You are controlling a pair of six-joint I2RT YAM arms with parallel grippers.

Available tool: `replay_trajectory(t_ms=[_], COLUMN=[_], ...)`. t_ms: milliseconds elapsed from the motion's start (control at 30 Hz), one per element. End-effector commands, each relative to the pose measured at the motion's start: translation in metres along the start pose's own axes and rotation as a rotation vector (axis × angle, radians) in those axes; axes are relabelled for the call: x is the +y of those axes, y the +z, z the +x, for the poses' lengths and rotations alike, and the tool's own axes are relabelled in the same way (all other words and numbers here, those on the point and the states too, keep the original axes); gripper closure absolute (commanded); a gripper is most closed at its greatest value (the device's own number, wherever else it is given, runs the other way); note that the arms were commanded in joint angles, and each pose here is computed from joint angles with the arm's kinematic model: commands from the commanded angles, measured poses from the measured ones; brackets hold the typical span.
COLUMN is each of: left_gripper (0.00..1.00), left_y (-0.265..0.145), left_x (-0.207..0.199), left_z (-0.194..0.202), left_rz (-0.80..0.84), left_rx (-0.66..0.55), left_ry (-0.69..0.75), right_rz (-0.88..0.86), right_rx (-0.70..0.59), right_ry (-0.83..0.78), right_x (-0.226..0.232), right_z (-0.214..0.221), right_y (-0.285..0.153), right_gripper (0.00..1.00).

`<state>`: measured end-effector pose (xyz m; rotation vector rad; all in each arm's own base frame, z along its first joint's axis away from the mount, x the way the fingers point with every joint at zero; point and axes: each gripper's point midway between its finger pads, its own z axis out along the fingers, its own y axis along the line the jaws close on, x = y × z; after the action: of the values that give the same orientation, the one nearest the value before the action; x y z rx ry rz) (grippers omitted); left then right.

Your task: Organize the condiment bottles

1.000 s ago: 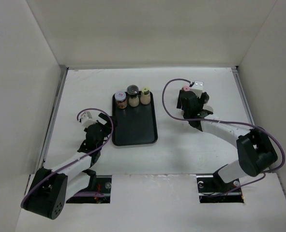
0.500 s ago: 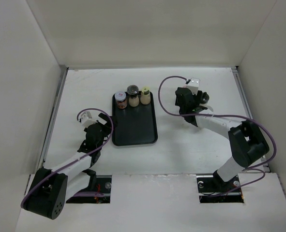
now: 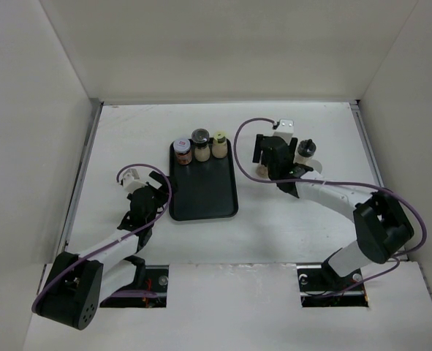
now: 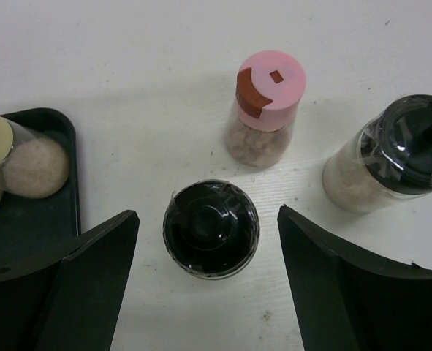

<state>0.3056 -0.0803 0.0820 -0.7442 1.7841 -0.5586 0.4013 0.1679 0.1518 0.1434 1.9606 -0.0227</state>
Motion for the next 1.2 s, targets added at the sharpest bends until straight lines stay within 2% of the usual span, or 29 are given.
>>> replay_trajectory(t_ms=[0,167,333,567,767,967,1167], left_gripper=[0.00,0.00,0.00,0.00,0.00,0.00,0.00], left_y=[0.002,0.002,0.001,0.001,0.001,-0.001,-0.005], left_x=[-0.021,-0.022,-0.022,-0.021,-0.020,-0.021,-0.013], left_z=[-0.015,-0.013,-0.013,-0.014,-0.012,-0.021,-0.032], left_rz=[0.061,0.065,0.068,0.069,0.062,0.069,0.053], left_rx=[-0.043,-0.034,-0.036,-0.039,-0.036,-0.066,-0.106], left_ry=[-0.018,-0.018,-0.017,-0.019,-0.015,-0.025,-0.046], right_rz=[0.016,0.022,0.002,-0.017,-0.095,-0.253,-0.429], right_rx=[-0.051,0.010,0.032,-0.042,-0.125,-0.163,-0.128], right_ry=[0.021,-0.019,-0.009,0.021,0.008,0.019,0.027], right_x=[-0.005,0.000,0.006,0.013,0.038,0.092,0.174], right_z=[-0.016,0.010,0.014,-0.005,-0.032,-0.053,-0.045], right_y=[-0.005,0.011,0.025,0.027,-0.004,-0.041,-0.048], right_gripper=[0.16,0.14,0.14,0.40,0.45,0.44,0.44])
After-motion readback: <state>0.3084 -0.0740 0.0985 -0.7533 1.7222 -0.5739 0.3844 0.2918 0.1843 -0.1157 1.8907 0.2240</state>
